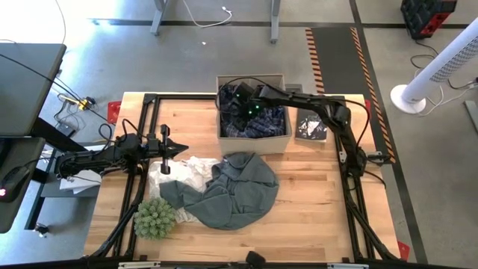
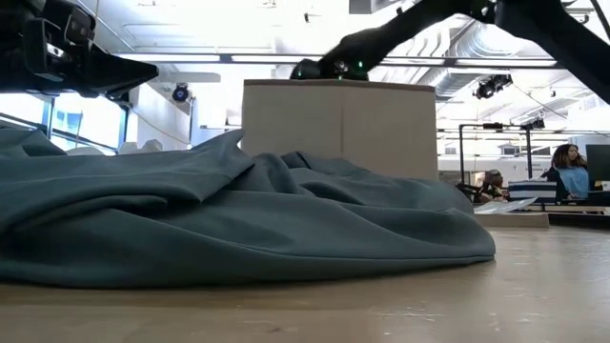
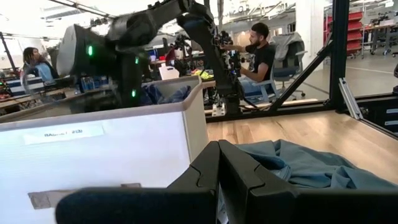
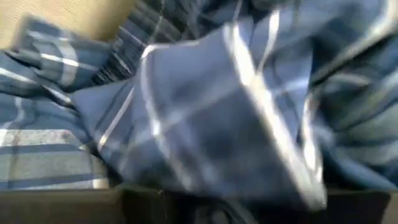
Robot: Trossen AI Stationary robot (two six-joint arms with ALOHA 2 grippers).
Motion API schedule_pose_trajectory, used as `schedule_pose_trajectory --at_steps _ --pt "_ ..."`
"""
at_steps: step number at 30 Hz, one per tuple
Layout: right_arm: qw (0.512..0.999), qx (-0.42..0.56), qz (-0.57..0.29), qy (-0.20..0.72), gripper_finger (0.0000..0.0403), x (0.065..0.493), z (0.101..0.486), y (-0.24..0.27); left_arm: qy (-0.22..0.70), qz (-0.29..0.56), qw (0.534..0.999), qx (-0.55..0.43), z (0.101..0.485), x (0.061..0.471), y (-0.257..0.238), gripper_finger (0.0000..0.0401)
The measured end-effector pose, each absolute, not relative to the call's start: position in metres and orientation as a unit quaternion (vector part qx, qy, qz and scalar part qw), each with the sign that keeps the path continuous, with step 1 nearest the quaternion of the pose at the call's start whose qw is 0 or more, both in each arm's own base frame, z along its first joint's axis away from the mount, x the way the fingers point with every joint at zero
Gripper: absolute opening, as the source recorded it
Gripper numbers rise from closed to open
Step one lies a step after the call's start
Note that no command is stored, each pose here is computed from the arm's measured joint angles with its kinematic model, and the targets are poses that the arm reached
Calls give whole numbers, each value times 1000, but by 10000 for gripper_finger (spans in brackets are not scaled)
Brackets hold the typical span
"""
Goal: Sort clothes
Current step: Put the blue long sleeve polo into the white bin, then put the gray pants into the white bin
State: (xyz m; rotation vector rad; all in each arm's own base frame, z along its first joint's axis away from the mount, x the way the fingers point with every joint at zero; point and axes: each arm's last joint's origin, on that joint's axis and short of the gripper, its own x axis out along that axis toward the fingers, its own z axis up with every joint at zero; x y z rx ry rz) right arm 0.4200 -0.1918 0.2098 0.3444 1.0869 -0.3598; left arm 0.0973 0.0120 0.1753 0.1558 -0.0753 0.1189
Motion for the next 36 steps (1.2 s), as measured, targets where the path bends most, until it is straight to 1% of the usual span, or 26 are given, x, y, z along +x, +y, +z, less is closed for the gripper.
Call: schedule_pose_trajectory --at_steps 2,5,8,10,13,16,19,22,24,28,30,33,36 --pt "841 133 -175 495 162 420 235 -186 -38 59 994 78 175 97 12 1" --pt "863 84 -200 456 162 414 285 -170 -38 60 994 78 175 97 12 1" --pt "874 33 -248 416 162 401 329 -147 -38 59 994 78 175 97 12 1" --pt "881 -4 -262 394 162 391 352 -125 -38 59 994 78 175 97 12 1" --pt "901 -43 -243 357 162 379 380 -85 -38 59 994 78 175 97 12 1" --pt "924 -78 -178 328 162 371 390 -41 -38 59 994 78 175 97 12 1" --pt "938 -108 -77 321 162 367 376 4 -38 59 994 78 175 97 12 1" --pt "937 -111 39 330 162 365 342 45 -38 59 994 78 175 97 12 1" --pt "932 -97 84 338 162 363 311 67 -38 59 994 78 175 97 12 1" --pt "923 -92 115 356 162 358 244 90 -37 59 994 78 175 97 12 1" --pt "922 -94 118 357 162 360 218 95 -37 59 994 78 175 97 12 1" --pt "918 -84 120 369 165 367 196 95 -38 59 994 78 175 97 12 1" --pt "911 -87 126 382 182 374 185 96 -38 59 994 78 175 97 12 1"
